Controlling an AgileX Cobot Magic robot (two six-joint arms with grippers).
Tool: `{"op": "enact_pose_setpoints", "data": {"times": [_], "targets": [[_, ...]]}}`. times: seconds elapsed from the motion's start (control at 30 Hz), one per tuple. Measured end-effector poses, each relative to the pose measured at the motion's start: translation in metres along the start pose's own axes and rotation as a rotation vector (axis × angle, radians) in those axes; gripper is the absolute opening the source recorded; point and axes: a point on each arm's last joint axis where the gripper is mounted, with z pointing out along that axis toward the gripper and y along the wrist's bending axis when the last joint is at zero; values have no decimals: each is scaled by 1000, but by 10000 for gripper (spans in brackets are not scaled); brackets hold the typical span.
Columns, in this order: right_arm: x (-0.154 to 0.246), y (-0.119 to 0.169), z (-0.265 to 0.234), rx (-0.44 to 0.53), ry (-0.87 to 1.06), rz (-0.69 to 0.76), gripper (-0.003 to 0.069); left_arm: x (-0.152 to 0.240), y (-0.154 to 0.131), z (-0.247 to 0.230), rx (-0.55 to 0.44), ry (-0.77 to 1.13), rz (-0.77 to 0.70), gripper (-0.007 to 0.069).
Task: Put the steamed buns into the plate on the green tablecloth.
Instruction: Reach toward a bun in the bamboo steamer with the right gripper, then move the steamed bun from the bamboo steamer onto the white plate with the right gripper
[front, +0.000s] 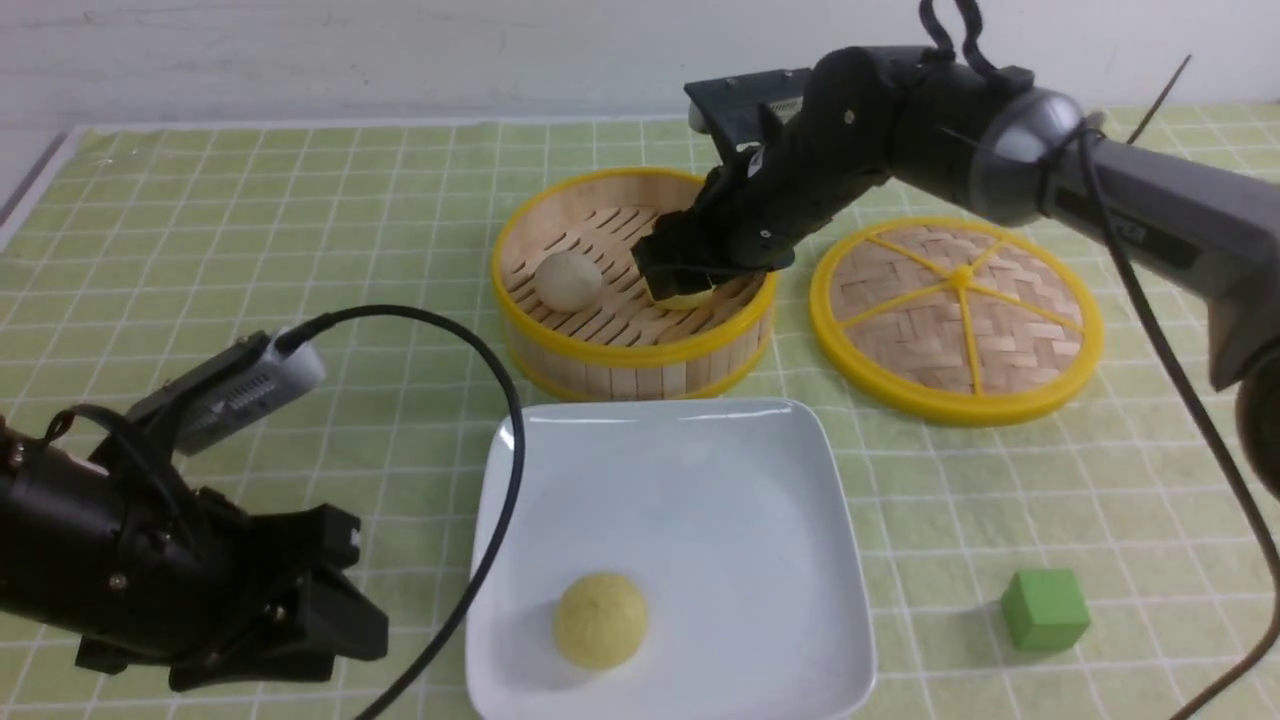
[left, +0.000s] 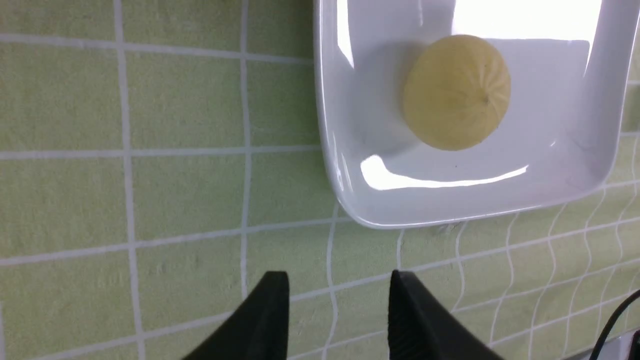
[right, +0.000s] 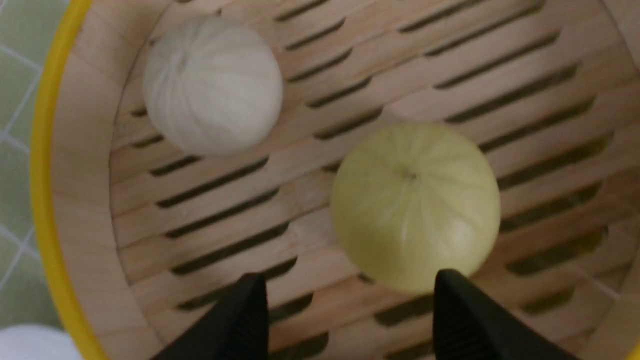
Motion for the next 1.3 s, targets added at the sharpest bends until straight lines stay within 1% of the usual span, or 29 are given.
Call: {"op": "enact_pose_setpoints", "data": {"times": [0.13, 0.2, 0.27, 0.33, 0.43, 0.47, 0.5, 0.53, 0.63, 0.7, 0.77, 0.8, 0.87, 0.97, 1.03, 1.1, 1.17, 1.2, 1.23, 1.27, 1.3], "targets": [[7, -10, 20, 58, 10, -62, 395, 0, 0, 0, 0, 0, 0, 306], [9, -12, 24, 70, 17, -75, 379, 0, 0, 0, 0, -2, 0, 306], [10, -14, 29, 78, 14, -83, 334, -1, 0, 0, -2, -11, 0, 306], [11, -14, 29, 80, 22, -86, 266, -2, 0, 0, -5, -22, 0, 306], [11, -14, 27, 87, 37, -96, 113, -3, 1, 0, -6, -28, 0, 306], [11, -14, 26, 89, 40, -99, 101, -3, 1, 0, -6, -28, 0, 306], [10, -13, 22, 90, 44, -102, 41, -3, 1, 0, -6, -28, 0, 306], [7, -11, 12, 89, 54, -106, 14, -3, 1, 0, -7, -31, 0, 306], [-1, -2, -28, 83, 106, -115, 10, -3, 1, 0, -9, -36, 1, 306], [-7, 7, -67, 77, 143, -123, 10, -4, 1, 0, -9, -38, 0, 304], [-10, 12, -93, 71, 157, -126, 10, -4, 1, 0, -10, -40, 1, 302], [-9, 20, -126, 52, 198, -115, 10, -4, 1, 0, -11, -45, 1, 302], [-1, 27, -142, 21, 237, -96, 10, -5, 1, 0, -12, -50, 1, 302], [26, 36, -131, -29, 349, -76, 10, -5, 1, 0, -14, -57, 2, 302], [56, 44, -99, -51, 439, -62, 15, -5, 2, 0, -17, -55, 4, 302], [78, 47, -72, -50, 473, -62, 31, -5, 2, 0, -21, -55, 7, 302], [87, 49, -58, -46, 480, -63, 46, -5, 2, 0, -23, -55, 8, 302], [98, 50, -39, -42, 483, -61, 110, -6, 2, 0, -25, -60, 9, 302], [101, 49, -32, -42, 481, -55, 161, -6, 2, 0, -26, -66, 9, 302], [102, 49, -31, -42, 481, -54, 161, -6, 2, 0, -26, -68, 8, 302], [103, 48, -28, -42, 480, -49, 260, -7, 3, 0, -28, -80, 8, 302]]}}
